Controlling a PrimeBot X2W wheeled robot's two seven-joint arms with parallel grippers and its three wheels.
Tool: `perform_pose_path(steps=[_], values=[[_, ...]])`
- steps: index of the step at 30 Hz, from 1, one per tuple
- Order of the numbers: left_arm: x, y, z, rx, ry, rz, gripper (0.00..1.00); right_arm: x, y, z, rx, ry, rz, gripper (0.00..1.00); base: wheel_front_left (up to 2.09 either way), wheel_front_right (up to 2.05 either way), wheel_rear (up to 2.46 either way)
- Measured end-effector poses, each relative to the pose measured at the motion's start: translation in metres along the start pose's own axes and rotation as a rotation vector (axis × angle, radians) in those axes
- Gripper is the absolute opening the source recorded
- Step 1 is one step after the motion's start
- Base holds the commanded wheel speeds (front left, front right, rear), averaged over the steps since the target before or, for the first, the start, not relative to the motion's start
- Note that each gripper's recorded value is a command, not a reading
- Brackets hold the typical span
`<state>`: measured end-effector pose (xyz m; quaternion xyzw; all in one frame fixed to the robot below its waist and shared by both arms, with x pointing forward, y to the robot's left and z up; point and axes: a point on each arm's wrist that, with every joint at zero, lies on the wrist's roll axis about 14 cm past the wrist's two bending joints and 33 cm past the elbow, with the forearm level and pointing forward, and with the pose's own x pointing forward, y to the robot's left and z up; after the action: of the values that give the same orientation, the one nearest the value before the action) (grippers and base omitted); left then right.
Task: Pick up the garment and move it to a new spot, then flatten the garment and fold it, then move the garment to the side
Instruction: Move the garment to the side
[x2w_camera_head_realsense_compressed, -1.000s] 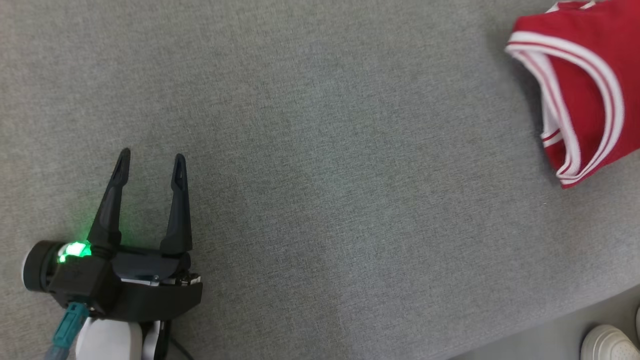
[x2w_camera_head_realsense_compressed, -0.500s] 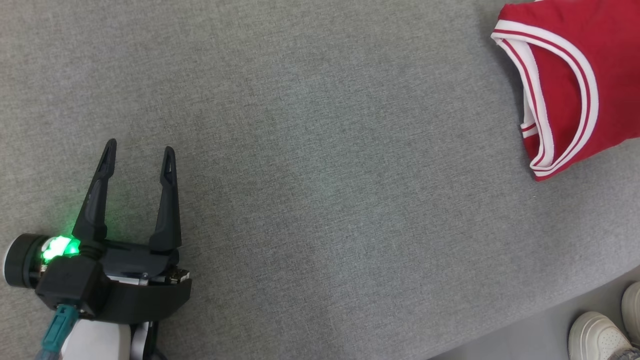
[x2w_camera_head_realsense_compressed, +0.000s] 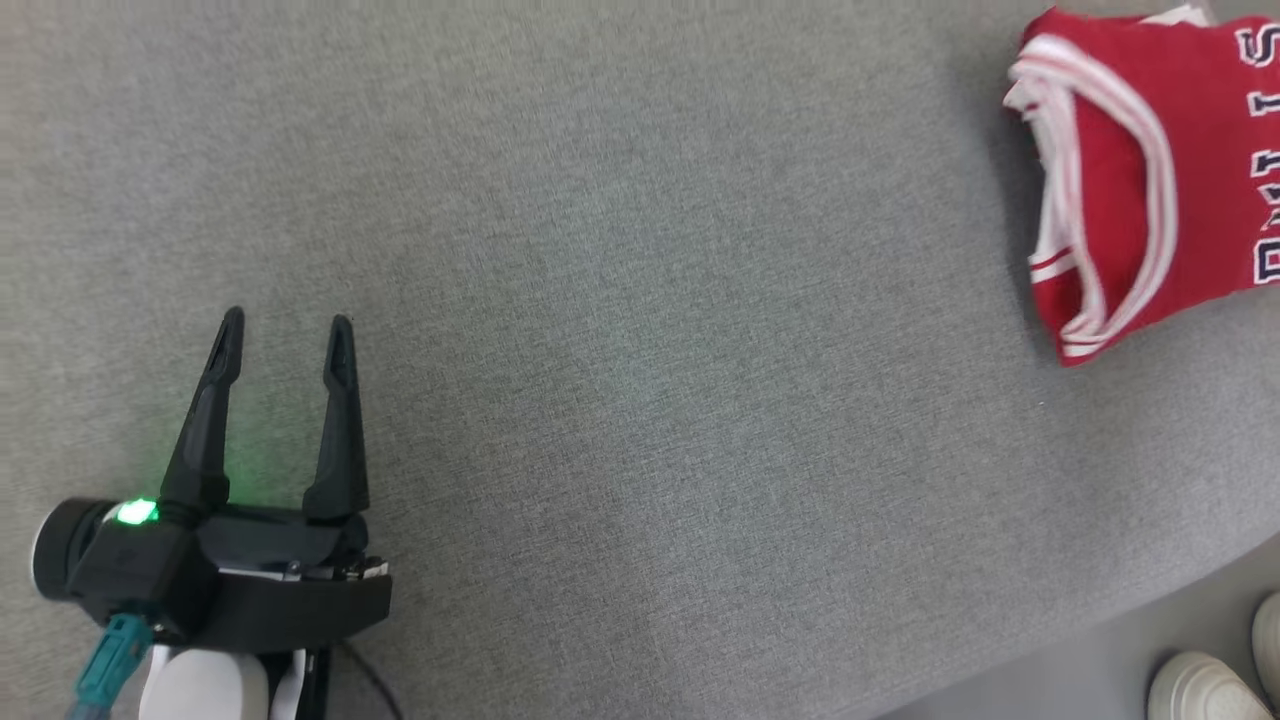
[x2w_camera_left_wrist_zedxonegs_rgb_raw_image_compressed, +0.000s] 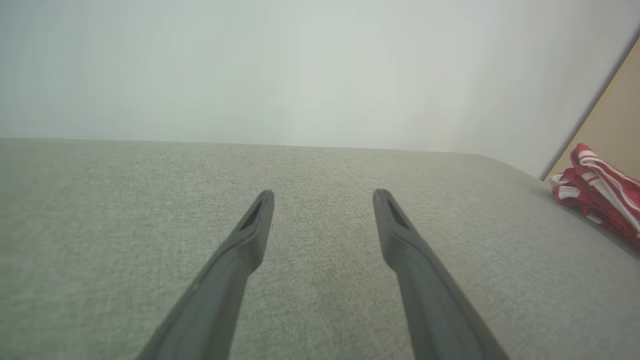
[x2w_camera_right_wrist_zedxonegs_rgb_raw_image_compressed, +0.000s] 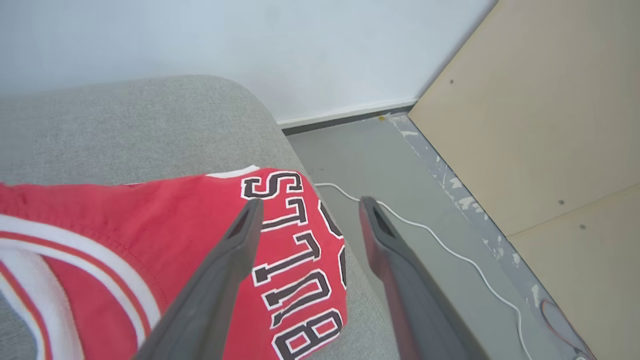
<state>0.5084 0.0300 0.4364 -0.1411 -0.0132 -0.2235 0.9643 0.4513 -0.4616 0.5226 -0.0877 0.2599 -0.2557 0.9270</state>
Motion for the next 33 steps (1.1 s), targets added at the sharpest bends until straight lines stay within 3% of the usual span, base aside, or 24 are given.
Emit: perform_pose_path(steps=[9, 16, 26, 33], values=[[-0.027, 0.019, 0.031, -0.002, -0.036, 0.116, 1.0, -0.037, 0.048, 0.03, -0.064, -0.238, 0.201, 1.0, 0.0, 0.0, 0.0], [-0.066, 0.041, 0.048, 0.026, -0.028, 0.242, 1.0, -0.081, 0.084, 0.038, -0.034, -0.42, 0.363, 1.0, 0.0, 0.0, 0.0], [-0.117, 0.057, 0.072, 0.071, -0.04, 0.377, 1.0, -0.134, 0.117, 0.014, 0.056, -0.562, 0.521, 1.0, 0.0, 0.0, 0.0], [-0.148, 0.063, 0.084, 0.094, -0.053, 0.438, 1.0, -0.15, 0.146, -0.01, 0.113, -0.583, 0.59, 1.0, 0.0, 0.0, 0.0]])
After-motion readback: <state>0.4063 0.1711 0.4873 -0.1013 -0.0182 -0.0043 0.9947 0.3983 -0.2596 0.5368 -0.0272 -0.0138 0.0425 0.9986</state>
